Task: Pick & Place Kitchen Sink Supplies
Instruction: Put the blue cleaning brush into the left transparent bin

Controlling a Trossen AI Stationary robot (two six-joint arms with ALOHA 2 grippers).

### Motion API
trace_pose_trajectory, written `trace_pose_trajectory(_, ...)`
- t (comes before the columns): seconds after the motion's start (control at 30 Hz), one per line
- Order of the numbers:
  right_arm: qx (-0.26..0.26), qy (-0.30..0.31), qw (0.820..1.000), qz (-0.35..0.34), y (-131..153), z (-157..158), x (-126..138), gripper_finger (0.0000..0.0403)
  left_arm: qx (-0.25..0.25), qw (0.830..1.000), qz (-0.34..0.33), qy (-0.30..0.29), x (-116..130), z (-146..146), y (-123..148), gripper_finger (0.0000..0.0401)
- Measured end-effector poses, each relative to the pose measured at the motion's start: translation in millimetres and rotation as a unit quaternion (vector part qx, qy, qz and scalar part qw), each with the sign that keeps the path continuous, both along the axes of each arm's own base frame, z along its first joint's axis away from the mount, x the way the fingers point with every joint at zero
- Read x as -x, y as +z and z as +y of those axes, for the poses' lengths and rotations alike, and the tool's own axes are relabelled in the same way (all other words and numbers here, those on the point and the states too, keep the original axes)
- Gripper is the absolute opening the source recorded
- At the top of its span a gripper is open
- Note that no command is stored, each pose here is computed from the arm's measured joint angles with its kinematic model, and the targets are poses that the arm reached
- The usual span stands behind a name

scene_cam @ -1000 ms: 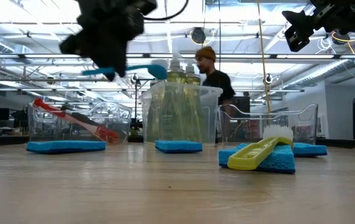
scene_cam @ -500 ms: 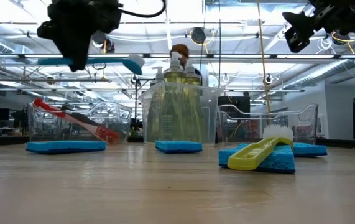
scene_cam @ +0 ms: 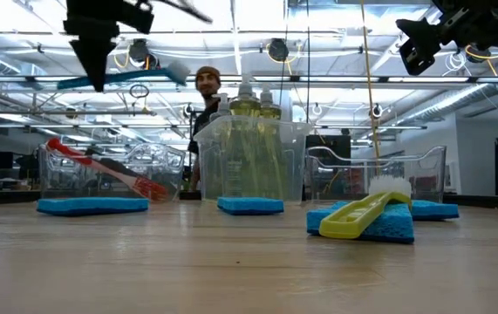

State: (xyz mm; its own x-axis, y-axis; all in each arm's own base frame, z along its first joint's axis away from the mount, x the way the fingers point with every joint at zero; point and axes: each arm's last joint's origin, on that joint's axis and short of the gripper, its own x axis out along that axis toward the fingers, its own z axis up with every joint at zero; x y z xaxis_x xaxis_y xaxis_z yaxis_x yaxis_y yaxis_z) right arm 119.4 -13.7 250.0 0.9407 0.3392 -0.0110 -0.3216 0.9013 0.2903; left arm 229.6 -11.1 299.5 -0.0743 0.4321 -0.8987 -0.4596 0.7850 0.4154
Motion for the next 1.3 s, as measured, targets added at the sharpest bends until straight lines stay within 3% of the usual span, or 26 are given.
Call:
trace_pose_trajectory(0.2,-0.001,0.001,1.0,0.004,-0.8,0.0,-0.1,0.021,-0.094,0.988,0.083,-0.093,1.4,35.1,3.9,0.0084)
trace_pose_trajectory(0.37,-0.001,0.002,1.0,0.005,-0.9,0.1,-0.1,0.021,-0.103,0.967,0.179,-0.148,7.5,66.0,1.6,0.0084)
trace_pose_trajectory(0.63,-0.001,0.002,1.0,0.005,-0.9,0.1,-0.1,0.021,-0.062,0.954,0.263,-0.131,39.9,100.2,-16.2,0.0084)
trace_pose_trajectory(0.9,-0.001,0.002,1.0,0.005,-0.9,0.1,-0.1,0.021,-0.046,0.947,0.279,-0.152,73.2,100.7,-49.9,0.0084)
trace_pose_trajectory(1.07,-0.001,0.002,1.0,0.005,-0.9,0.1,0.0,0.021,-0.047,0.945,0.285,-0.152,74.2,104.6,-65.5,0.0084)
trace_pose_trajectory(1.3,-0.001,0.002,1.0,0.005,-0.9,0.1,-0.1,0.021,-0.04,0.943,0.262,-0.2,66.3,115.9,-77.9,0.0084)
